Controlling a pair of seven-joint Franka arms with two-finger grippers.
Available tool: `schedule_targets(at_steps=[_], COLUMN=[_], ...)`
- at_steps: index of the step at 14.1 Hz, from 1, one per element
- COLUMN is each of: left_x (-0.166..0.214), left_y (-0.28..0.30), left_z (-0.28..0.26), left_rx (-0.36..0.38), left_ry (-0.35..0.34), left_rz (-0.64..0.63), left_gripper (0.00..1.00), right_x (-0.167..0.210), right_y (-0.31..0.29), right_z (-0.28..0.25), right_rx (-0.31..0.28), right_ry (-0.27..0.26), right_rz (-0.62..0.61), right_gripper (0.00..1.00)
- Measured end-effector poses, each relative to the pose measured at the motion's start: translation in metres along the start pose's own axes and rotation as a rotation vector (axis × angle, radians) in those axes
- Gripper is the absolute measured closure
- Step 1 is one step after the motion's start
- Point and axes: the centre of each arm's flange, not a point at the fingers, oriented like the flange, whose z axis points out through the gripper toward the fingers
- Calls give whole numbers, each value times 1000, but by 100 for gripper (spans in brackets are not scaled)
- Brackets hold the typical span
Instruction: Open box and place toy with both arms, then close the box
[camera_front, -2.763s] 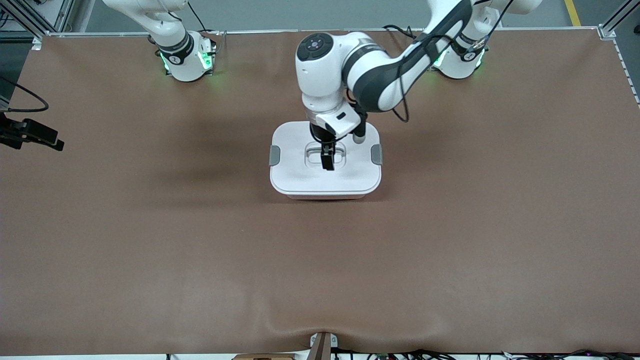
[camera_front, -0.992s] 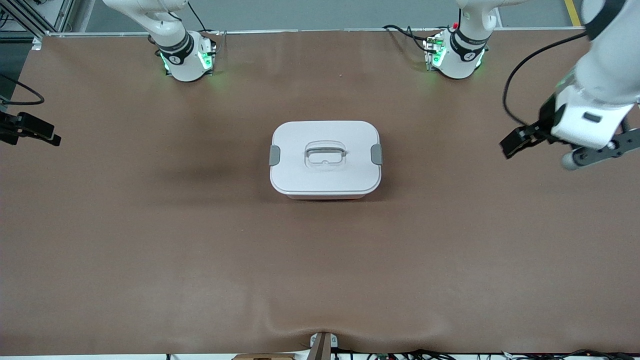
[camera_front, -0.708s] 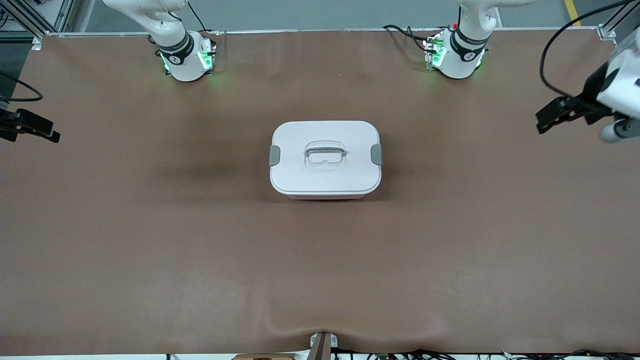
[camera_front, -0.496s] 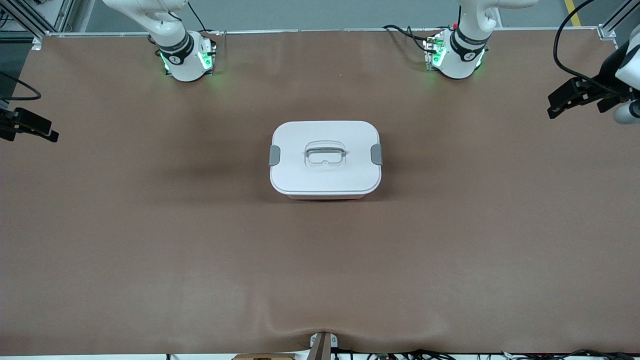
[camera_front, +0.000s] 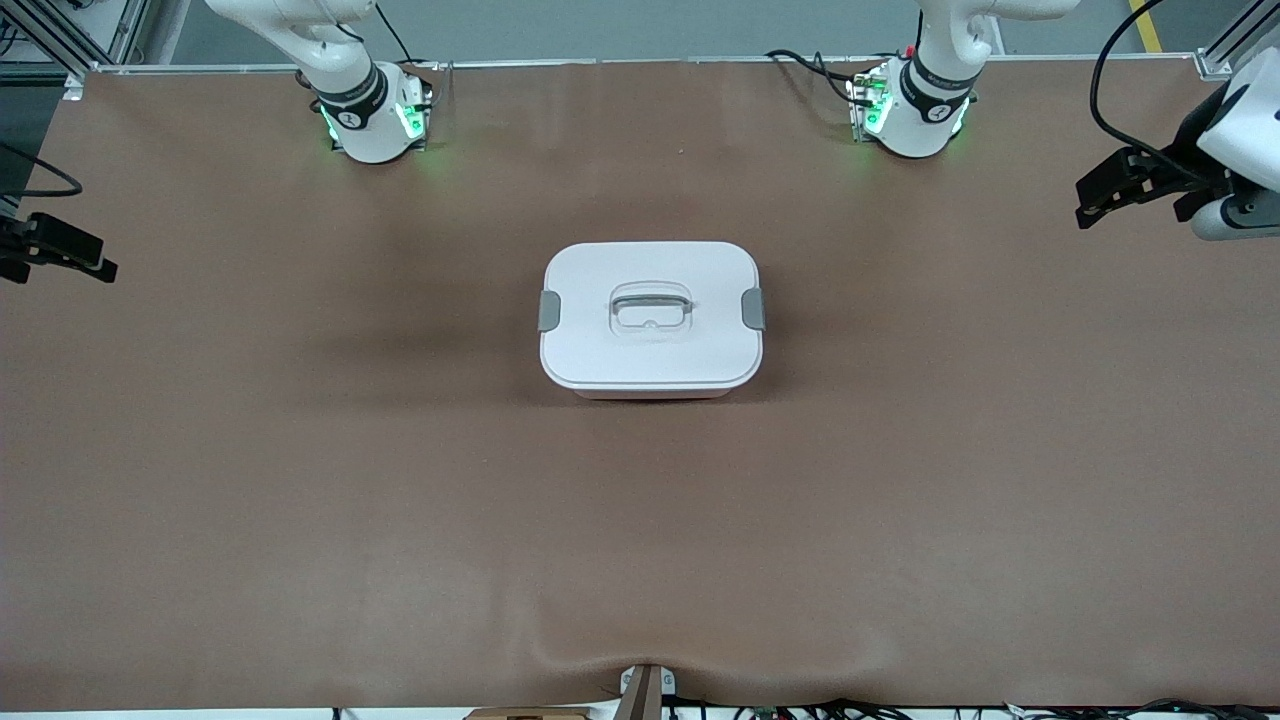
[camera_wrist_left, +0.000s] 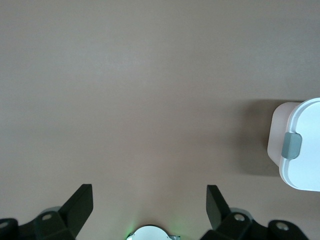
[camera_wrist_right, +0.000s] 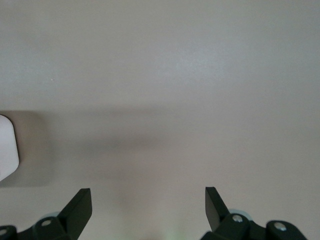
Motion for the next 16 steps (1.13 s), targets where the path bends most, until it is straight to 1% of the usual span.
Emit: schedule_targets(at_steps=[6, 16], left_x=[-14, -12], left_y=[12, 16], left_z=[7, 5], left_rx=[1, 8], left_ry=[10, 28], left_rz=[28, 27], left_gripper=[0, 0], right_x=[2, 3], right_y=[-10, -13], right_z=[0, -4], right_rx=[0, -3], right_ry=[5, 22], right_rz=[5, 4], right_gripper=[0, 0])
